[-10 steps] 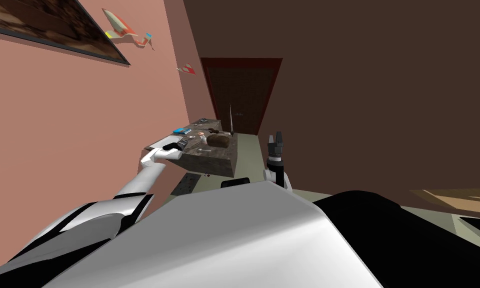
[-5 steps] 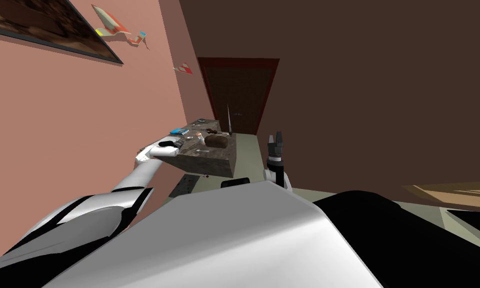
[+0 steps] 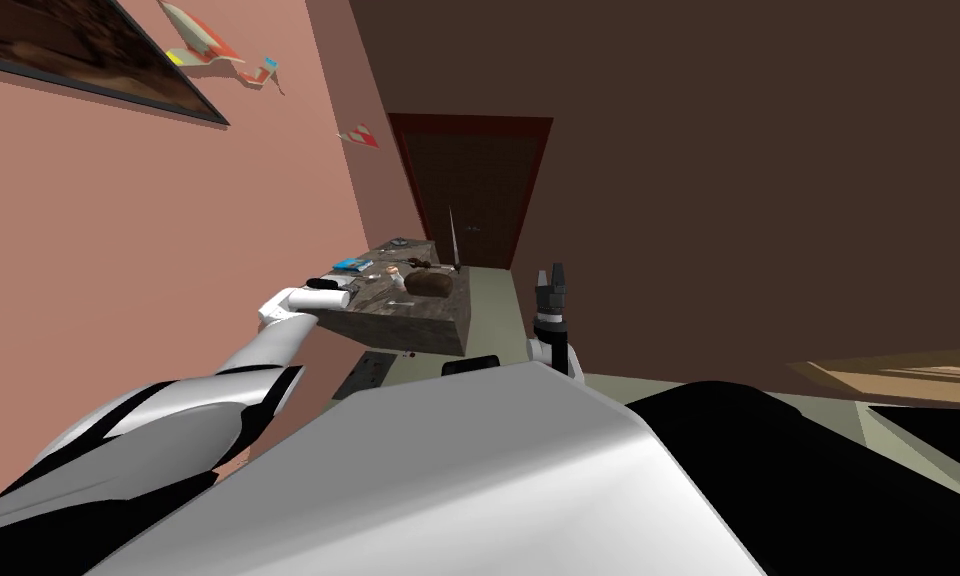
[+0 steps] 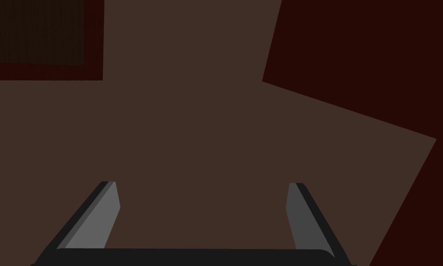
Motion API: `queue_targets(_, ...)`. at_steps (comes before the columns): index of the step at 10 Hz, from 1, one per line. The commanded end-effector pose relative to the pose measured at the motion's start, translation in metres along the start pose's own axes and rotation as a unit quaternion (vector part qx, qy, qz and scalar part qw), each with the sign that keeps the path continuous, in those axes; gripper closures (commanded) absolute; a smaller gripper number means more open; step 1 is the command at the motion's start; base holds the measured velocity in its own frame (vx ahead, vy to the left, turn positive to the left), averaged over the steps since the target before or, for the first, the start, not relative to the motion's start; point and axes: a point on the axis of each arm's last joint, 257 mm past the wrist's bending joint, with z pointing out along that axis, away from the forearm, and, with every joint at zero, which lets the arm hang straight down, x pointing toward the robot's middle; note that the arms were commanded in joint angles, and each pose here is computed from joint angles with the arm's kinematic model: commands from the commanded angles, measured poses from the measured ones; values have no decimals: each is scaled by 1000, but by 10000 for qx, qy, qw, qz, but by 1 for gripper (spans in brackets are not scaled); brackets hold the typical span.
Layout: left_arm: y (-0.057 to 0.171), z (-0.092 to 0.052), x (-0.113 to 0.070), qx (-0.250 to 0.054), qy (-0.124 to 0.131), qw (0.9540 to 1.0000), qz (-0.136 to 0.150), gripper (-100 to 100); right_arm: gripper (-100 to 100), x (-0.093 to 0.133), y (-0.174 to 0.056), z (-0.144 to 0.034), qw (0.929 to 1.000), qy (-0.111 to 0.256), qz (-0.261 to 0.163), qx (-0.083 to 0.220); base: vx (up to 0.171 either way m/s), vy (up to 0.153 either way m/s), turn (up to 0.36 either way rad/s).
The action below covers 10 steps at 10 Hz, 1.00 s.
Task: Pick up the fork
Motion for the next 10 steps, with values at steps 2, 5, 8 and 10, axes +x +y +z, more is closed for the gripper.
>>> queue_targets(2,17,4,0,-303,83,9995,-56,-100,0,0,0,0,10000,0,0,0,9,-17,-15)
queue_targets(5,40,5,-3,-824,332,9958,-241,-100,0,0,0,0,10000,0,0,0,9,-27,-66)
queue_targets(8,58,4,2,-1164,531,9912,-343,-100,0,0,0,0,10000,0,0,0,14,-25,-60)
queue_targets(10,69,2,8,-1403,721,9865,-433,-100,0,0,0,0,10000,0,0,0,15,-23,-58)
